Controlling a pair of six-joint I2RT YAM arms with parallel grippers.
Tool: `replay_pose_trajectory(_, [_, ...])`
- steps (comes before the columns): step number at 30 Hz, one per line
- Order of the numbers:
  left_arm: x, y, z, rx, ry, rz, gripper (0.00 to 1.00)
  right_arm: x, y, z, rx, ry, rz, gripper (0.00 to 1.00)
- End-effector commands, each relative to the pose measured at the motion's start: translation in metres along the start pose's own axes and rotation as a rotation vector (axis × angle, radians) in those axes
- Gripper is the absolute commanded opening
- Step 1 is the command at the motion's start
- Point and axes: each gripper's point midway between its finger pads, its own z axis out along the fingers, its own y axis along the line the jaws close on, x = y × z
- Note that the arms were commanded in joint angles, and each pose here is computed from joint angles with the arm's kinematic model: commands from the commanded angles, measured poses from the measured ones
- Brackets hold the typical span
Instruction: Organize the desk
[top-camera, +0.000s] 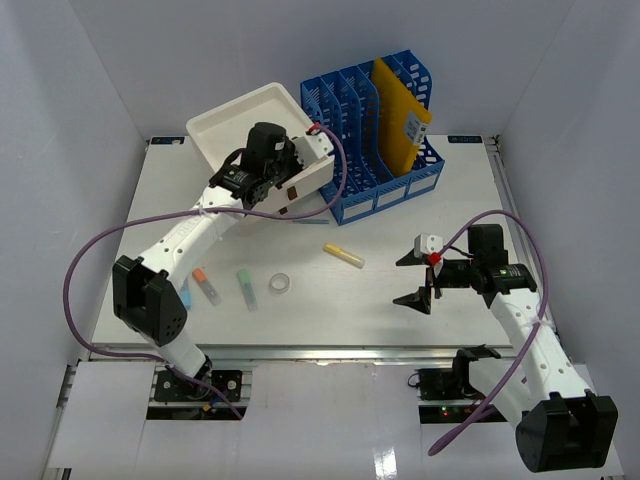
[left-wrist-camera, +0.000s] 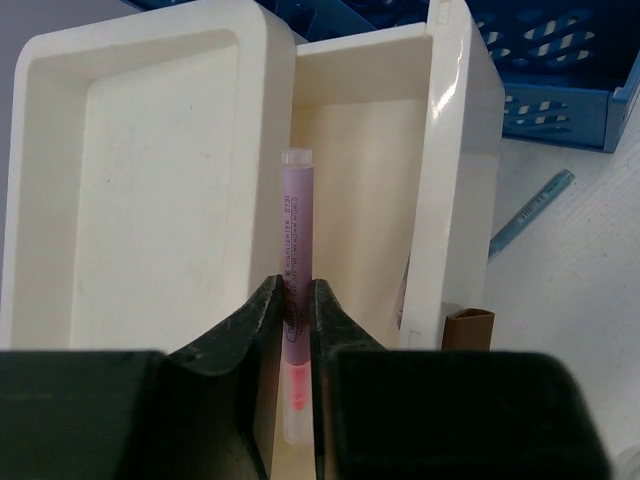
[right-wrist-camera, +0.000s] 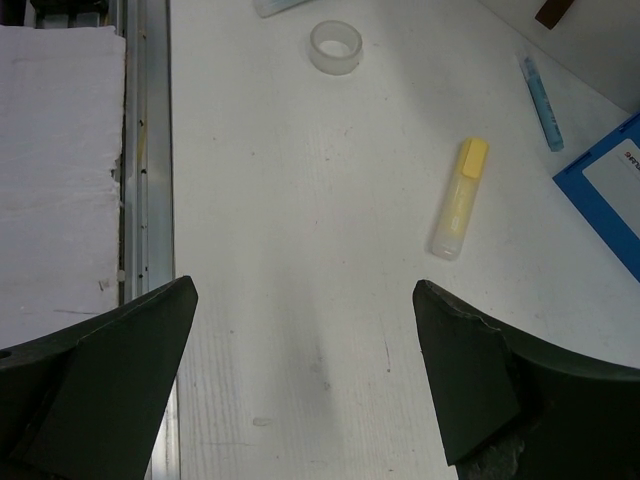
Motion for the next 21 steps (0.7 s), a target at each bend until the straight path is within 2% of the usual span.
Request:
replay_pose_trajectory(1, [-0.003, 0.004, -0.012, -0.034, -0.062, -0.043, 0.32, -0.003, 0.006, 0.001, -0.014, -0.039, -0.081, 0.96])
replay_pose_trajectory(4, [0.002, 0.009, -0.013, -0.072, -0.046, -0.077, 0.43, 0.002, 0.008, 0.001, -0.019, -0.025, -0.125, 0.96])
replay_pose_trajectory(8, [-0.010, 0.019, -0.023, -0.098, -0.081, -0.119, 0.56, 0.006, 0.007, 0.000, -0.026, 0.028, -0.240, 0.96])
replay_pose_trajectory(11, [-0.021, 0.024, -0.034, -0.106, -0.118, -0.157, 0.59, 0.001, -0.002, 0.000, -0.025, 0.065, -0.335, 0.97])
replay_pose_trajectory(13, [-0.031, 0.029, -0.052, -0.113, -0.164, -0.219, 0.64, -0.005, -0.007, 0.005, -0.044, 0.077, -0.372, 0.98])
replay_pose_trajectory(16, [-0.050, 0.031, -0.105, -0.110, -0.289, -0.337, 0.70, -0.014, -0.029, 0.022, -0.024, 0.129, -0.455, 0.98])
replay_pose_trajectory(19, [-0.063, 0.008, -0.156, -0.005, -0.431, -0.519, 0.76, -0.019, -0.033, 0.056, -0.032, 0.184, -0.554, 0.97])
replay_pose_trajectory(21, [-0.058, -0.012, -0.187, 0.053, -0.495, -0.619, 0.80, -0.019, -0.049, 0.076, -0.023, 0.232, -0.528, 0.92])
